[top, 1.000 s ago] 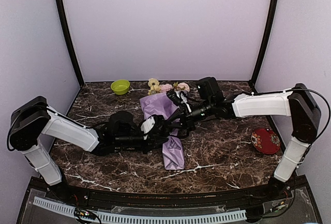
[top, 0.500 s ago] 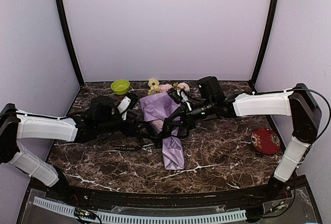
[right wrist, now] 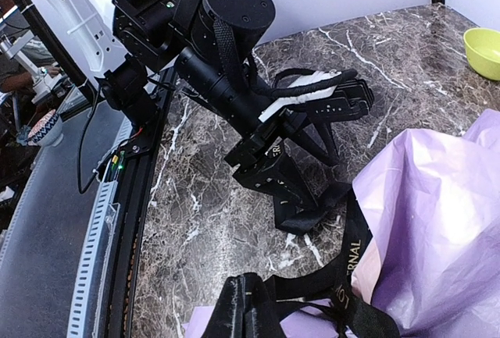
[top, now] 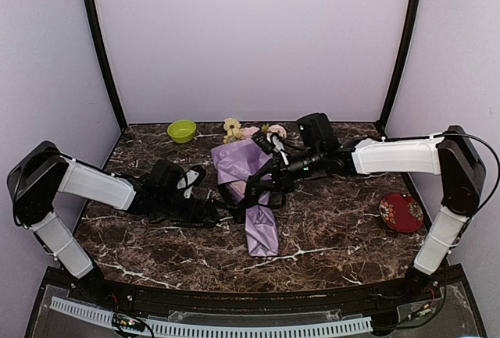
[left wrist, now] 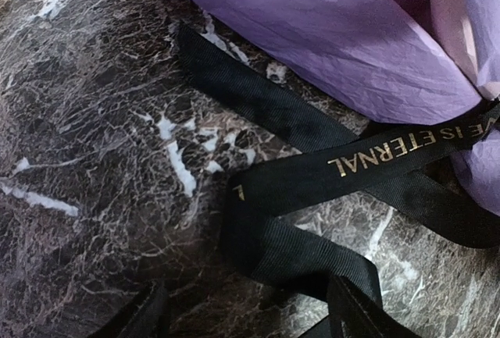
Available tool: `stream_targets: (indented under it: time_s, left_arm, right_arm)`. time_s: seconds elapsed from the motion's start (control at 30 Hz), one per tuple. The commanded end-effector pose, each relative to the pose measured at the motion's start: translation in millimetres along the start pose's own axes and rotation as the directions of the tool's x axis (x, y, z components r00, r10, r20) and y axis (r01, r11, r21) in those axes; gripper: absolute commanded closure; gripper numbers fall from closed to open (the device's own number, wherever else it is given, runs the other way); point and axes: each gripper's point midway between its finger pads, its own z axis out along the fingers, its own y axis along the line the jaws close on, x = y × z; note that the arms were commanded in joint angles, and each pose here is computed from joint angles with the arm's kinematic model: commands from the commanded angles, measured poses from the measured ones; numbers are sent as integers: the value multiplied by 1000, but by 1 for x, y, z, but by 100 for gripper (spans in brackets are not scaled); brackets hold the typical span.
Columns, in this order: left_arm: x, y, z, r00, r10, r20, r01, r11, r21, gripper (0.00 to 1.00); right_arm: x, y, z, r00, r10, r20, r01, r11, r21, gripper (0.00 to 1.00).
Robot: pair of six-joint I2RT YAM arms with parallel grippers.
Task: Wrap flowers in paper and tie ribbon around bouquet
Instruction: Cross the half-tied ribbon over the folded bouquet.
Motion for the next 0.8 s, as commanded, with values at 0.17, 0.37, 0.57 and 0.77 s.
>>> stream_targets:
  time_s: [0.17, 0.37, 0.57, 0.77]
  left_arm:
    - [-17, -17, 10, 999, 34, 43, -38, 995, 97, 45]
    - [-20, -29, 8, 996, 51, 66, -62, 984, 164, 93]
    - [-31, -34, -10, 988, 71, 138, -95, 980, 176, 100]
    - [-44, -58, -54, 947, 176, 269, -234, 952, 199, 100]
  right_arm:
    - [-8, -7, -1, 1000, 1, 7, -1, 1000, 19, 100]
    - [-7, -10, 2, 1000, 9, 0, -9, 1000, 20, 100]
    - [-8, -15, 1, 1000, 13, -2, -13, 999, 49, 100]
    - [-14, -30, -3, 999, 31, 19, -33, 993, 113, 100]
